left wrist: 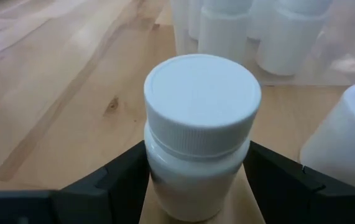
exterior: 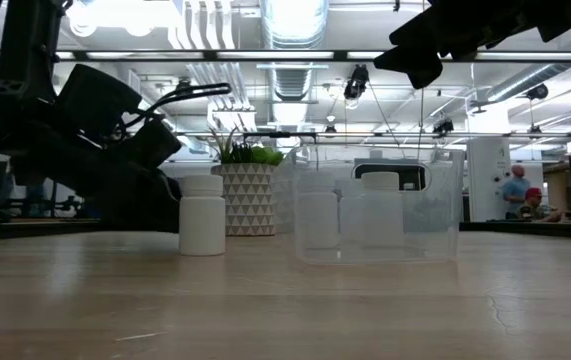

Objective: Pick and place pill bottles into a basket
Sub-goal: Put the white medicine bottle into the transparent bin

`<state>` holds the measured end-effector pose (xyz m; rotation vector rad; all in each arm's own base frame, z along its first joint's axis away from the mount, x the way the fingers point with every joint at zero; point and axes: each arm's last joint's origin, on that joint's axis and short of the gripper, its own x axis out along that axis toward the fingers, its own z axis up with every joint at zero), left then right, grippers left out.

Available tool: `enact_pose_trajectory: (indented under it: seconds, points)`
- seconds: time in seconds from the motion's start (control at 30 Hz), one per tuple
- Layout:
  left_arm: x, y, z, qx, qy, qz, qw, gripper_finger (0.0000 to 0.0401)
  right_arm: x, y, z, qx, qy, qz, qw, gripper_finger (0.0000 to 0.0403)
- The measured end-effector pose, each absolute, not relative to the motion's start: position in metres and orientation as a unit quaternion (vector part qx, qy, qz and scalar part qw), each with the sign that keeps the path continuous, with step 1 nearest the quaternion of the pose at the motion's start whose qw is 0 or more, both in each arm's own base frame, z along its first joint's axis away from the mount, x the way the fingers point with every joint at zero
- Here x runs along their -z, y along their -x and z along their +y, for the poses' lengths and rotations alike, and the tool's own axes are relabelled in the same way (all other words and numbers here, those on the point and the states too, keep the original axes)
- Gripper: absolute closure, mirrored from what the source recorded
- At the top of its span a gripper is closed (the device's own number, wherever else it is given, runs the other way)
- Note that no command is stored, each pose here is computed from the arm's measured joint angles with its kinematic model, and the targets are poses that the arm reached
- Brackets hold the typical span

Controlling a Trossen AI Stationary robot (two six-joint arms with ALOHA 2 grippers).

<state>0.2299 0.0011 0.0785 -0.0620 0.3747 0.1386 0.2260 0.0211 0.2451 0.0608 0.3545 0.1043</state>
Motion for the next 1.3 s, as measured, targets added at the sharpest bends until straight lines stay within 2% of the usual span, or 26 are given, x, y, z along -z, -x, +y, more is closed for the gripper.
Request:
enact_pose_trajectory:
  seconds: [0.9,1.17,1.3]
  points:
    - [-0.089,-0.232,0.002,-0.069,0.033,0.15,0.986,0.0166,-0.245,-0.226,0.021,-0.051,-0.031,0.177,0.982,0.0184]
    - [-0.12,-0.226,0.009,-0.06,0.019,0.131,0.989,0.0166,-0.245,-0.226,0.021,-0.051,-0.032,0.177,0.982,0.0184]
    - [-0.14,-0.219,0.012,-0.067,0.019,0.169,0.983,0.0166,-0.245,-0.226,0.021,-0.051,-0.031,0.177,0.982,0.0184]
